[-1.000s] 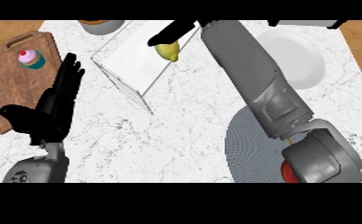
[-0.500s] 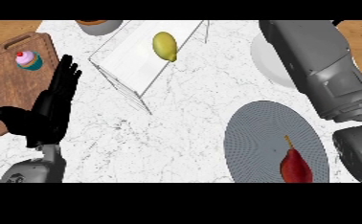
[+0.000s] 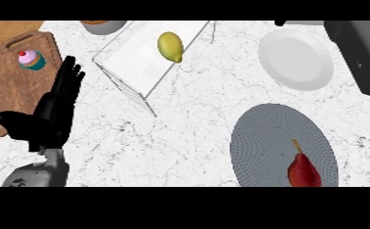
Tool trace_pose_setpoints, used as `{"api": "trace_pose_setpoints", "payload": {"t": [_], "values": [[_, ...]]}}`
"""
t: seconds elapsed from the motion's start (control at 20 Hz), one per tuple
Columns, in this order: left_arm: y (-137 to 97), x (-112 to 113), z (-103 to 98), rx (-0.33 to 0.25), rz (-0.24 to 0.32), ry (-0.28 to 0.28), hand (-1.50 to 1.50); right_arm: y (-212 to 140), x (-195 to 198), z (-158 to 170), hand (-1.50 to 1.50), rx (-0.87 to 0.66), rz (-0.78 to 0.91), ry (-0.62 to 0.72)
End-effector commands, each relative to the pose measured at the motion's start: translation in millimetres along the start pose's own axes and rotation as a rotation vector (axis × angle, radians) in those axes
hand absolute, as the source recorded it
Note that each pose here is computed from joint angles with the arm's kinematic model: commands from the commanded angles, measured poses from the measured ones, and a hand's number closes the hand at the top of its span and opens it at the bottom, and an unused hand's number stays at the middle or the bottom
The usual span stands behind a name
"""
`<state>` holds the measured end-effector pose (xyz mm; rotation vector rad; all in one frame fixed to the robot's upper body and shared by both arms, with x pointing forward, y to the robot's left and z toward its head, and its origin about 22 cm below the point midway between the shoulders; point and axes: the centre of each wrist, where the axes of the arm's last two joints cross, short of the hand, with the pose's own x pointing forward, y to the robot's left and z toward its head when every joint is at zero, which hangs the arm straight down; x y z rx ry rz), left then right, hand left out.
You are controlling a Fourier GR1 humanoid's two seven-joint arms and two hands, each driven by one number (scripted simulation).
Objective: Pick the lemon from the placemat and place it in the tiered shelf
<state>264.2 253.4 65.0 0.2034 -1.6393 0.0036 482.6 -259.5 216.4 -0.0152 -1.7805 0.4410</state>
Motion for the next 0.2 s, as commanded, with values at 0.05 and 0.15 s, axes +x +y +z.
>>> {"api": "trace_pose_setpoints", "payload": {"t": [0.05,0.15], "values": [[-4.3,3.8,-8.8,-0.016,-0.006,-0.006,0.00,-31.2,-6.2,15.8,-1.50,0.015,-0.027,-0.023],[-6.8,1.0,-7.3,-0.025,0.008,-0.005,0.00,-29.8,-14.5,18.8,-1.50,0.011,-0.031,-0.036]]}}
